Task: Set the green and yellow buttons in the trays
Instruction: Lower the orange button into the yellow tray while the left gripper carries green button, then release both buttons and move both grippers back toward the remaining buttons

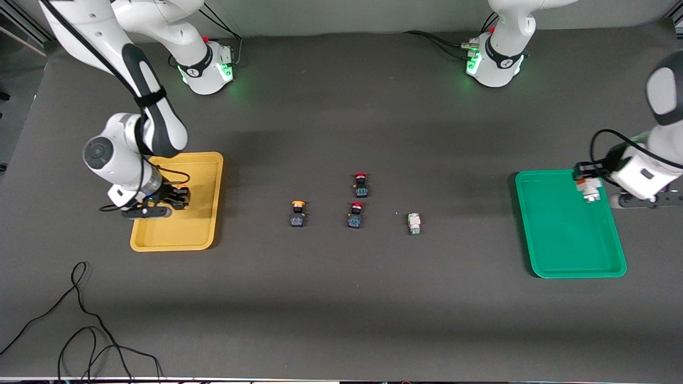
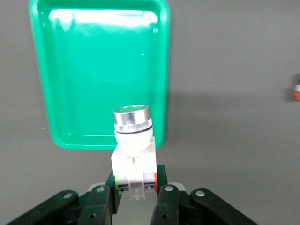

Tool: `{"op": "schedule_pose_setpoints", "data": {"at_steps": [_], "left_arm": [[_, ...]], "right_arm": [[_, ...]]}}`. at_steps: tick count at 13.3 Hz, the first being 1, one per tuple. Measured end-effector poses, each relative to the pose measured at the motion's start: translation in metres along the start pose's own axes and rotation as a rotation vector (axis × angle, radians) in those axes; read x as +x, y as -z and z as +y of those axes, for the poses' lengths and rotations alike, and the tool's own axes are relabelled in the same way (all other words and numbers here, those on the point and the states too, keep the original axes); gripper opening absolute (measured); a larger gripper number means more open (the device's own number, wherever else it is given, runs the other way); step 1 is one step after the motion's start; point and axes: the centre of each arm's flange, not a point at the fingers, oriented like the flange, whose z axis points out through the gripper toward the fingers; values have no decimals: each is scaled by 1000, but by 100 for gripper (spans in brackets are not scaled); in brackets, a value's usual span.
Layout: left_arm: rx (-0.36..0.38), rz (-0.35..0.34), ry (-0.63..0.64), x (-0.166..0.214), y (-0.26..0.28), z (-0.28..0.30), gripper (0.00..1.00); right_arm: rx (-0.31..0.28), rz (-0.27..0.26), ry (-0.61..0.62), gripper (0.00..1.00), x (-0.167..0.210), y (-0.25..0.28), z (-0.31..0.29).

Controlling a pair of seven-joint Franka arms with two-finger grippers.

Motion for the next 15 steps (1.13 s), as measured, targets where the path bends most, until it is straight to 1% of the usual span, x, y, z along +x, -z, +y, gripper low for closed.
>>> {"op": "schedule_pose_setpoints", "data": {"at_steps": [2,4,7,8,10,11,12,13,14,15], "left_arm": [[17,21,-3,17,-46,-6,33],[17,31,-11,35,-107,-7,33],[2,7,10,51,-188,-20,33],[-3,-5,20,54,-208,-23,33],[-8,-23,43,56,-230,-24,33],[-9,-28,48,56,-234,-23,33],[-9,-29,51,56,-234,-22,37],[-10,-29,52,57,-234,-21,46],[-10,-28,53,57,-233,-21,58],[-9,-24,54,58,-231,-21,68]], "right_arm": [[34,-3,8,44,-2,-14,-7],[46,2,17,44,-2,-16,-7],[47,5,19,44,0,-15,-7],[48,7,18,48,0,-15,-7],[65,2,16,67,3,-8,-10],[89,-7,15,78,7,2,-15],[122,-21,18,87,12,17,-20],[155,-33,21,96,15,35,-24],[188,-40,15,100,19,55,-28],[217,-43,-3,100,21,76,-29]]}}
